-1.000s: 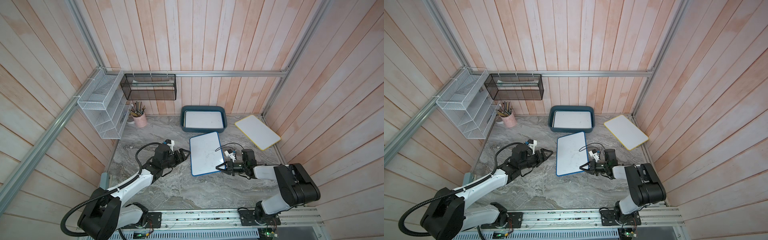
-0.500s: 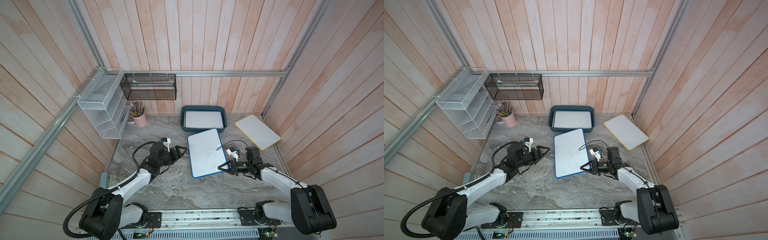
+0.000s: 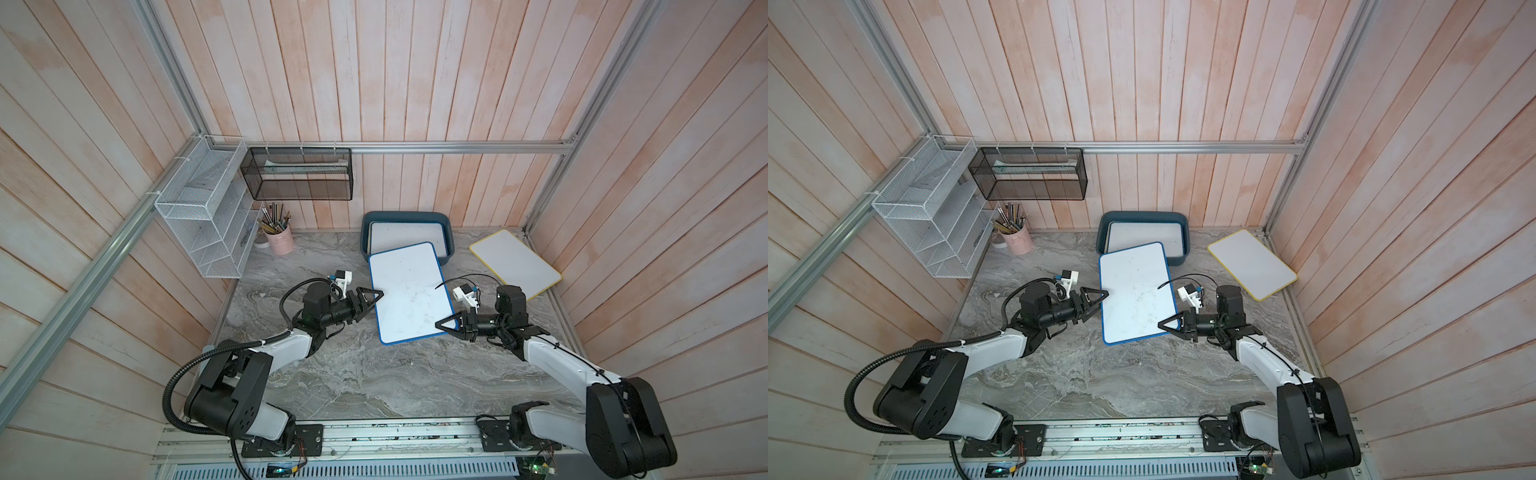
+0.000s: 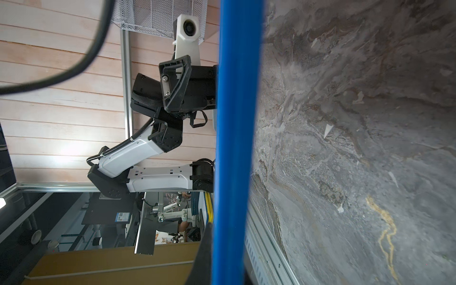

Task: Put the whiteboard into the storage box
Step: Pick up the whiteboard at the center of the board.

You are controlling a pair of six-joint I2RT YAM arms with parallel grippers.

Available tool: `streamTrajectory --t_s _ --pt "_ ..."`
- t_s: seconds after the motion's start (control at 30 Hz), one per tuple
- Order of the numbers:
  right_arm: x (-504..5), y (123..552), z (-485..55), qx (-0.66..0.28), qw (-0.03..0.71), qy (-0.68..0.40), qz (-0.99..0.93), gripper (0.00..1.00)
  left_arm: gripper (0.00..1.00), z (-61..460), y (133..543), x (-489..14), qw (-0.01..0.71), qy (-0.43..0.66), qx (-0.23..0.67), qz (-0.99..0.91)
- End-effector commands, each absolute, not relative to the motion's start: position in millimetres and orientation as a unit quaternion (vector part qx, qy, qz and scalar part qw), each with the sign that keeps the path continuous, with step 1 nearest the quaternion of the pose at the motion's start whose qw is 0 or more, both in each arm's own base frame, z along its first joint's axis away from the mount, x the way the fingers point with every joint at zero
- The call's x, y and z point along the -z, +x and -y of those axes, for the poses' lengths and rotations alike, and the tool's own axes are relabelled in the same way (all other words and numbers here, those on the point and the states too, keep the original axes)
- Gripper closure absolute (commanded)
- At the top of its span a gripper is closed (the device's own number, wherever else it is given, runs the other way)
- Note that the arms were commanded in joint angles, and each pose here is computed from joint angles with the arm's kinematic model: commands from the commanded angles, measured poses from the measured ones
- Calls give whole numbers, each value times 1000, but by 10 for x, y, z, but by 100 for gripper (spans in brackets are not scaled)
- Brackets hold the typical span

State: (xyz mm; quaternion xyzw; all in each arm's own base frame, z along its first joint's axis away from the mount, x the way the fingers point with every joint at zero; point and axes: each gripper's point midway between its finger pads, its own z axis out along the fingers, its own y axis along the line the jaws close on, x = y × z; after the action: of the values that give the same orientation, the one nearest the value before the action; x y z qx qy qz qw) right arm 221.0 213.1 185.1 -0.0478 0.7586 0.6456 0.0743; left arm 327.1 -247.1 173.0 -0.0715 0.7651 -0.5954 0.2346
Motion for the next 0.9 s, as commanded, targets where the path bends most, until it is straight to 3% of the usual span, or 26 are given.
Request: streamTrajectory --t_s 0.0,0.17,0.37,0.47,0.6,0.7,0.87 --pt "-2180 2147 -2167 -668 116 -125 -724 100 44 2536 3332 -1983 253 -36 624 -738" --pt "-2149 2143 -2179 -671 111 -125 -723 100 66 2581 3356 -2034 252 -25 637 -728" --pt "-2121 2192 -2195 -672 111 -127 -721 100 85 2586 3391 -2040 258 -22 646 -718" --pt "-2085 2244 -2205 -672 110 -126 -721 100 100 2553 3434 -2027 263 -28 650 -712" --pt "-2033 2324 -2194 -671 114 -118 -723 98 100 2511 3472 -2069 272 -32 664 -696" --pt "-1966 2437 -2110 -666 126 -105 -727 75 100 2451 3501 -2106 285 -41 672 -682" --pt "-1854 2698 -1821 -658 164 -51 -733 66 100 2329 3625 -2127 311 -81 665 -675"
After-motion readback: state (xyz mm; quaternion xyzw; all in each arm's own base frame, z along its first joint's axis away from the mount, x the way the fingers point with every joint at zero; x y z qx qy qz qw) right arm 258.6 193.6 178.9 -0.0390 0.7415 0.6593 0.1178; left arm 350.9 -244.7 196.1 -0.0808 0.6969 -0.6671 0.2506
